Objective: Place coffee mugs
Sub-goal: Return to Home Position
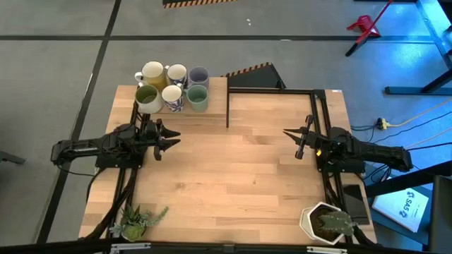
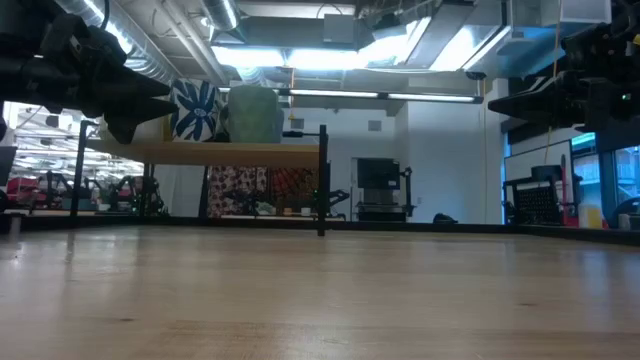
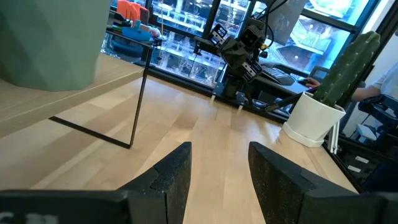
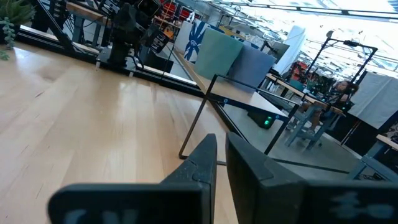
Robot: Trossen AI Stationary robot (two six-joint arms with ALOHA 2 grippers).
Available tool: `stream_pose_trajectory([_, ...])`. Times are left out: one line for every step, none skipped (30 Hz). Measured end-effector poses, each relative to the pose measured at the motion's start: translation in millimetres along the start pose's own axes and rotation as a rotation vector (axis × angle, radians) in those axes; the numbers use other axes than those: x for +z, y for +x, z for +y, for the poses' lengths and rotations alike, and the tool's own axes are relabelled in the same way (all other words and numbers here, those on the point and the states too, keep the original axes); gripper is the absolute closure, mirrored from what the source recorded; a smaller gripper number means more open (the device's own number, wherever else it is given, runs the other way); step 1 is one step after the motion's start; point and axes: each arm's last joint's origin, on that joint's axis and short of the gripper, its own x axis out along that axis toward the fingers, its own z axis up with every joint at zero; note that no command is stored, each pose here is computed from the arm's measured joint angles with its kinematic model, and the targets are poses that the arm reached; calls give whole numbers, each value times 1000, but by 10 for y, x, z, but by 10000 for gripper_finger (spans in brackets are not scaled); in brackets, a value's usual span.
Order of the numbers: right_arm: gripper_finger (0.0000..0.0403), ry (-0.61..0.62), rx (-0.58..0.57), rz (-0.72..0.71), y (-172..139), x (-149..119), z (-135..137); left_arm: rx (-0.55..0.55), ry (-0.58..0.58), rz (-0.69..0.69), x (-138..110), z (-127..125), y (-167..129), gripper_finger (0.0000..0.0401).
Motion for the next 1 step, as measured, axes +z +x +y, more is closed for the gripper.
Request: stream_pose_trajectory([374,0,0,0,0,0,0,0,0,0,0,0,0,248])
